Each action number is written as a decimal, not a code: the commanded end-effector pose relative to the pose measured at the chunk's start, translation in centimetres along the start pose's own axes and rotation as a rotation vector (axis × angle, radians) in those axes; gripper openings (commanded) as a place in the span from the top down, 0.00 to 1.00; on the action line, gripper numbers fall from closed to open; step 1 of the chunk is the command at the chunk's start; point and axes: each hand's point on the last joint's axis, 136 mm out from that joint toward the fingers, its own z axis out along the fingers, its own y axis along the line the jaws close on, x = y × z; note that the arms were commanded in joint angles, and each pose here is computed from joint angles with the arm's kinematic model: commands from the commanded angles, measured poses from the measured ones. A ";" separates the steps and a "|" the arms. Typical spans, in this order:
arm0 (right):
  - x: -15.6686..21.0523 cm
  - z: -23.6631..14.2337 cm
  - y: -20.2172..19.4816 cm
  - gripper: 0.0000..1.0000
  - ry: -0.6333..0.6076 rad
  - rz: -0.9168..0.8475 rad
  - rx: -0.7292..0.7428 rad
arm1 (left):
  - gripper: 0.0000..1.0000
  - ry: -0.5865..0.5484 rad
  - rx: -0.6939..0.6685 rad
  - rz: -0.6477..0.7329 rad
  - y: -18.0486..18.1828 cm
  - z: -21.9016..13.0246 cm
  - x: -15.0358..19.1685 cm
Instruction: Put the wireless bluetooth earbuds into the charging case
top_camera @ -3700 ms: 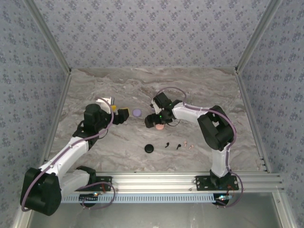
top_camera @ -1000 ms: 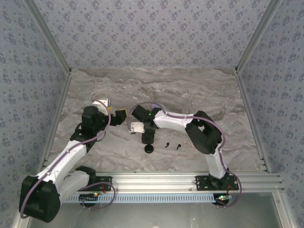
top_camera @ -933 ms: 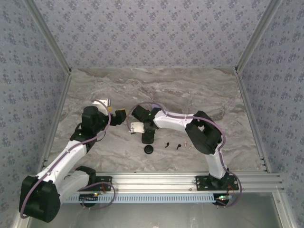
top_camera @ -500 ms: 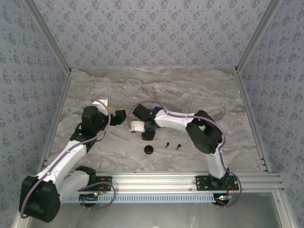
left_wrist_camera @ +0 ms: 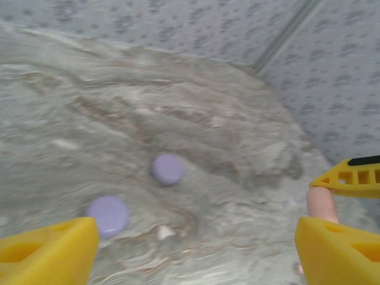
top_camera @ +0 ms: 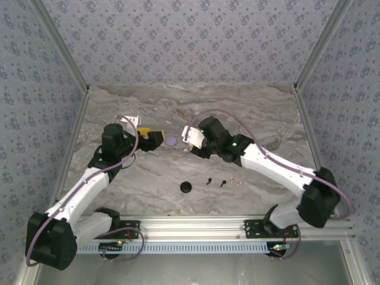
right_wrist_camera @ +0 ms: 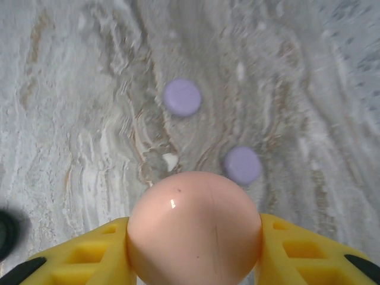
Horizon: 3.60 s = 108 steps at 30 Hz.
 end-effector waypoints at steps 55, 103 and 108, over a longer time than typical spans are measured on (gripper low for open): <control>-3.0 -6.4 -3.1 0.33 -0.230 0.003 0.177 | 0.87 0.284 0.559 0.035 -15.9 4.8 1.8; -2.6 -10.6 -7.5 0.22 -0.489 0.495 -0.045 | 1.00 0.116 0.477 0.458 -16.0 2.8 3.9; 0.8 -11.2 -7.9 0.28 -0.370 0.647 0.027 | 1.00 0.085 0.463 0.479 -15.6 2.7 4.1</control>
